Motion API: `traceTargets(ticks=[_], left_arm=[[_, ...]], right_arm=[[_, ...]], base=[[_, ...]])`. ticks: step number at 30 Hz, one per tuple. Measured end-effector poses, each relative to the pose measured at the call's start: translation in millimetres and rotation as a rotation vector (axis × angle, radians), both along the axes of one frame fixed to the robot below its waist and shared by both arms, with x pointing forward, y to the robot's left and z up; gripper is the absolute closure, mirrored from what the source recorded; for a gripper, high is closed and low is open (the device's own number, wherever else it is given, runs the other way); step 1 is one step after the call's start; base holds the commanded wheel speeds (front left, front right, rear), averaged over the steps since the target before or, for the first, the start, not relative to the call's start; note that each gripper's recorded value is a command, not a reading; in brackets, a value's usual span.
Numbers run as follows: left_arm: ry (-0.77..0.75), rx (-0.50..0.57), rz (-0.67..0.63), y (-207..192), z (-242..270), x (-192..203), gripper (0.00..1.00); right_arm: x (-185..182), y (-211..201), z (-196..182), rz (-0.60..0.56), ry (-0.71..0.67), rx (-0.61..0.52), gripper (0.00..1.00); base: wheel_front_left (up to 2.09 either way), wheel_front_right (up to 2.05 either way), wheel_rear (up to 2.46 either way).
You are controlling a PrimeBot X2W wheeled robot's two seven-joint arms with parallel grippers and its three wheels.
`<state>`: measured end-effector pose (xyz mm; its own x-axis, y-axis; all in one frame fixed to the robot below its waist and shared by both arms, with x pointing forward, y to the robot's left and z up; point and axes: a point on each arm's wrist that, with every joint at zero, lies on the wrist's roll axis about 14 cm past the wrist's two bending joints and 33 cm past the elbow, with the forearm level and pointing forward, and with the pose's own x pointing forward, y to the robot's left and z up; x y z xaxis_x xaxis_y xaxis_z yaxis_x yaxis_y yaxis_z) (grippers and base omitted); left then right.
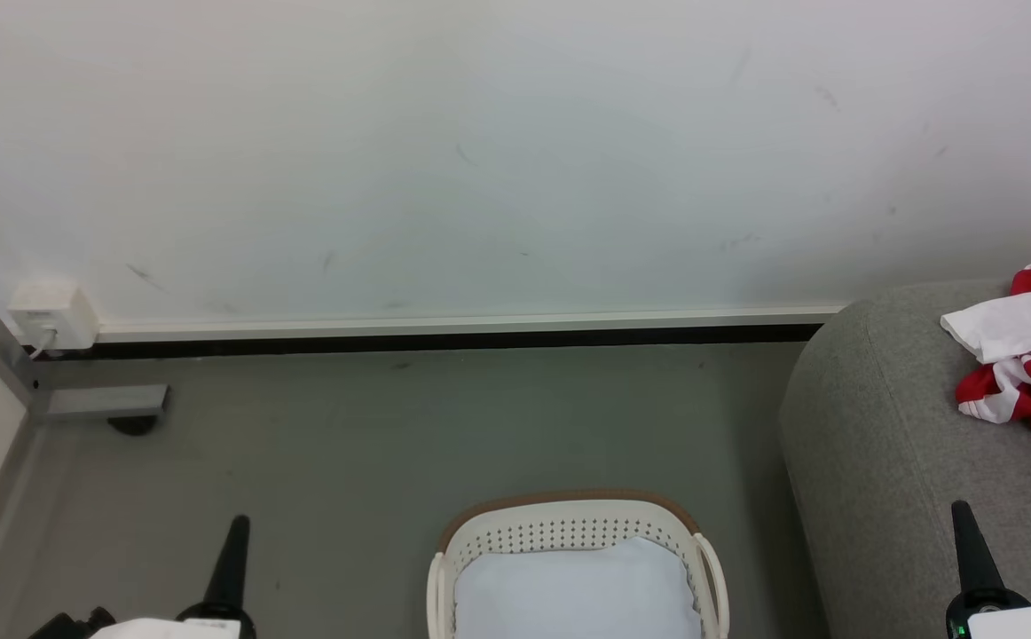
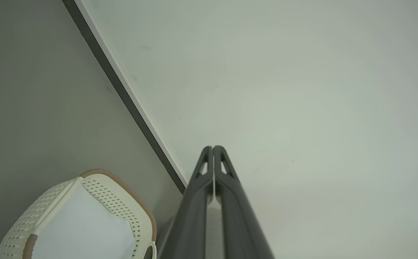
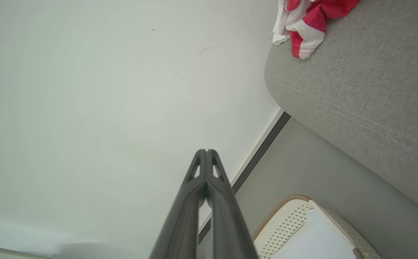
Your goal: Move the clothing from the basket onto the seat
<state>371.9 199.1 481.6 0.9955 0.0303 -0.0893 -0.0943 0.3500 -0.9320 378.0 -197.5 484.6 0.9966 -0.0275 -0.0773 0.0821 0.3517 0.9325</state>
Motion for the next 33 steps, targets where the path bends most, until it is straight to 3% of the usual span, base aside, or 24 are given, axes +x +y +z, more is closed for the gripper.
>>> traceTargets(ticks=[33], left_arm=[[-0.061,-0.277,-0.010,-0.7,17.4,12.8,1.00]], right_arm=[[8.0,-0.6,15.1,0.008,-0.054,0.274,1.00]], base=[[0.00,0.00,0.00]])
